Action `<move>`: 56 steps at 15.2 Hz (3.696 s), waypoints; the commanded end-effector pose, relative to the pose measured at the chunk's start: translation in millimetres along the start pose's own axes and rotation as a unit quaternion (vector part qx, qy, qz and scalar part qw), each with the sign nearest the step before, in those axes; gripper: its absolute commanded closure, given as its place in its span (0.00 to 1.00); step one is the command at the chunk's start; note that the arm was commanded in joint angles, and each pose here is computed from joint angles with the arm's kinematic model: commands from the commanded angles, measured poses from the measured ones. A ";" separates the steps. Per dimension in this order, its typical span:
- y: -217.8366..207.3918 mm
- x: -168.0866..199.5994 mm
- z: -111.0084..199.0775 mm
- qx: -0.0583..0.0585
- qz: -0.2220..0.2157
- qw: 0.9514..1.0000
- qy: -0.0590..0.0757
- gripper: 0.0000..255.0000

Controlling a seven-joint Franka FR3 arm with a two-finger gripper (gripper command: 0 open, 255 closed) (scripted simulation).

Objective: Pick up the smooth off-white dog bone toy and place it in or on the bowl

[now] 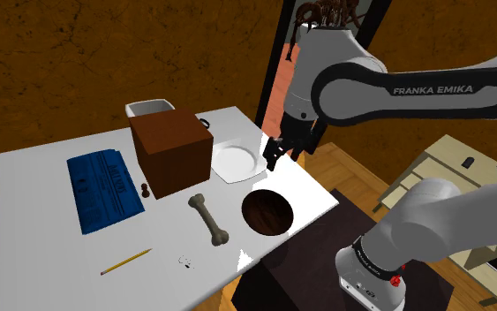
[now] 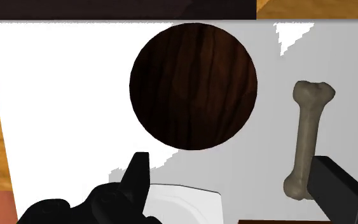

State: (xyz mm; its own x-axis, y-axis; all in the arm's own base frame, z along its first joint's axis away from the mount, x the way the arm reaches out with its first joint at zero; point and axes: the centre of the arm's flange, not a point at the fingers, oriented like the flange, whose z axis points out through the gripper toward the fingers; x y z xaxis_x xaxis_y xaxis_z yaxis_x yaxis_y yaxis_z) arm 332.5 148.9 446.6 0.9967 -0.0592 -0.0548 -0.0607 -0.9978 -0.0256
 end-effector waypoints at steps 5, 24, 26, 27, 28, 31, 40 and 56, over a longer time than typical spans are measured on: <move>-50.9 17.8 56.5 -0.007 -0.003 1.000 0.014 0.00; -181.0 69.7 230.3 -0.029 -0.013 0.998 0.048 0.00; -180.4 70.7 240.8 -0.029 -0.013 0.998 0.048 0.00; -180.1 71.2 246.0 -0.029 -0.013 0.998 0.048 0.00; -179.8 71.7 251.3 -0.029 -0.013 0.998 0.048 0.00; -179.6 72.0 254.3 -0.029 -0.013 0.998 0.048 0.00; -179.6 72.0 254.3 -0.029 -0.013 0.998 0.048 1.00; -180.8 69.4 206.9 -0.029 -0.013 0.998 0.048 1.00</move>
State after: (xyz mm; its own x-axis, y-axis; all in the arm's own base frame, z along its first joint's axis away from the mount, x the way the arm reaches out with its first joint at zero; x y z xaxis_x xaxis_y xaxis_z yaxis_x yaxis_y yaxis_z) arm 401.6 330.3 235.7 0.9986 -0.0332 0.0417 -0.0345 -0.9989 0.0324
